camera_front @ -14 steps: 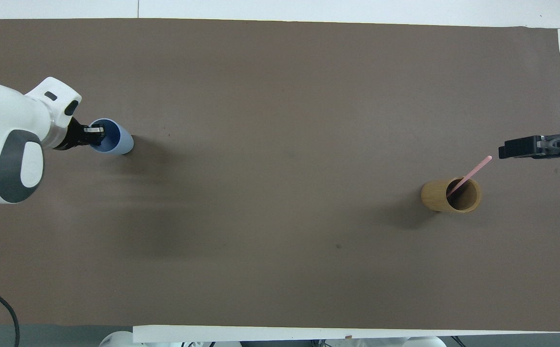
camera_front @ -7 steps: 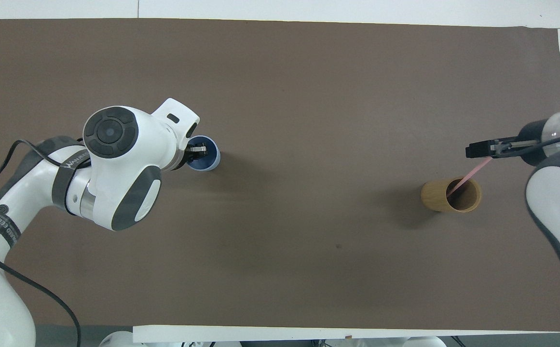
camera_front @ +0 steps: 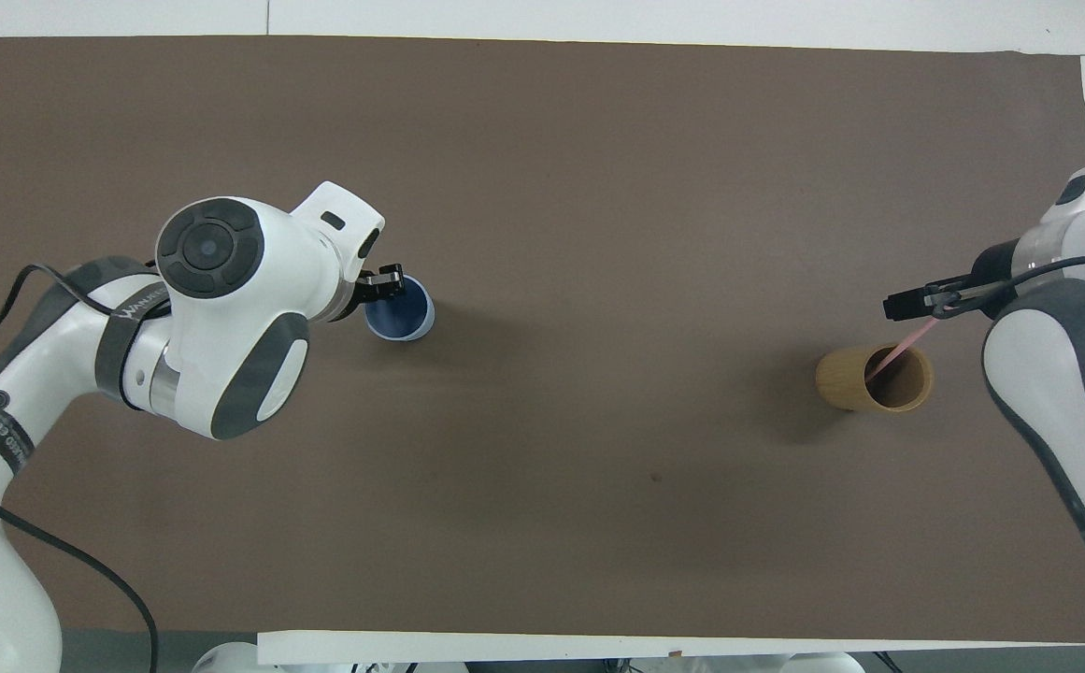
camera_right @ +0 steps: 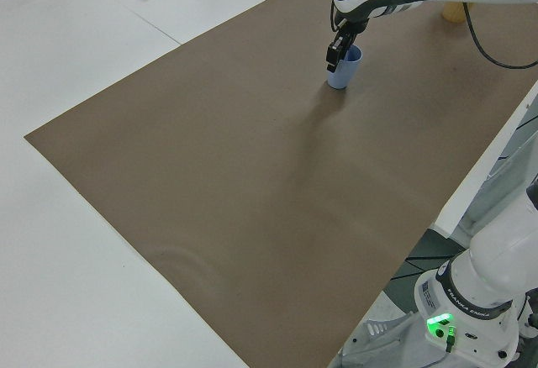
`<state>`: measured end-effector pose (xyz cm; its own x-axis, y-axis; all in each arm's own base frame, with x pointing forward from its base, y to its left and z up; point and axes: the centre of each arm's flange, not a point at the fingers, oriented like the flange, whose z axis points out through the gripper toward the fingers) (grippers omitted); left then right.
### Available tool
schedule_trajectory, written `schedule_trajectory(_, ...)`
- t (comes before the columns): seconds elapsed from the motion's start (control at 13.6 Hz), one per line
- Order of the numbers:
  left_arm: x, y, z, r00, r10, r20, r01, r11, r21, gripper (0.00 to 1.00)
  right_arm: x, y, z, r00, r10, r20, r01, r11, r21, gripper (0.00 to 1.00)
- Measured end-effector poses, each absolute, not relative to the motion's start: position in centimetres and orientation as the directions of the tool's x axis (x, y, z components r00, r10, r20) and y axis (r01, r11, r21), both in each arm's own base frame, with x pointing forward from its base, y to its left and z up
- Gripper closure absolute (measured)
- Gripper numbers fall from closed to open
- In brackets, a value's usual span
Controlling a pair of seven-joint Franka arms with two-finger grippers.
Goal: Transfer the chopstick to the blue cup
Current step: 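Slide the blue cup toward the table center while the right gripper grasps the stick, then release the blue cup and withdraw the left gripper while the right gripper lifts the stick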
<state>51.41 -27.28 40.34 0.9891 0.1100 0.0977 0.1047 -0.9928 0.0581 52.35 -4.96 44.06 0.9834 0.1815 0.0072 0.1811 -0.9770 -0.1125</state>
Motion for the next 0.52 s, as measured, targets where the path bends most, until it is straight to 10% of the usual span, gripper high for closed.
schedule_trajectory(0.15, 53.3, -24.0, 44.8, 0.979, 0.167, 0.115, 0.16, -0.985, 0.068, 0.02, 51.9, -6.0, 44.0, 0.984, 0.18, -0.015, 0.177, -0.977, -0.122, 0.28)
schedule_trajectory(0.52, 55.8, -10.6, 54.6, 0.989, 0.133, 0.07, 0.132, -0.991, 0.014, 0.0, 51.6, -4.8, 43.9, 0.978, 0.203, -0.047, 0.195, -0.971, -0.134, 0.32)
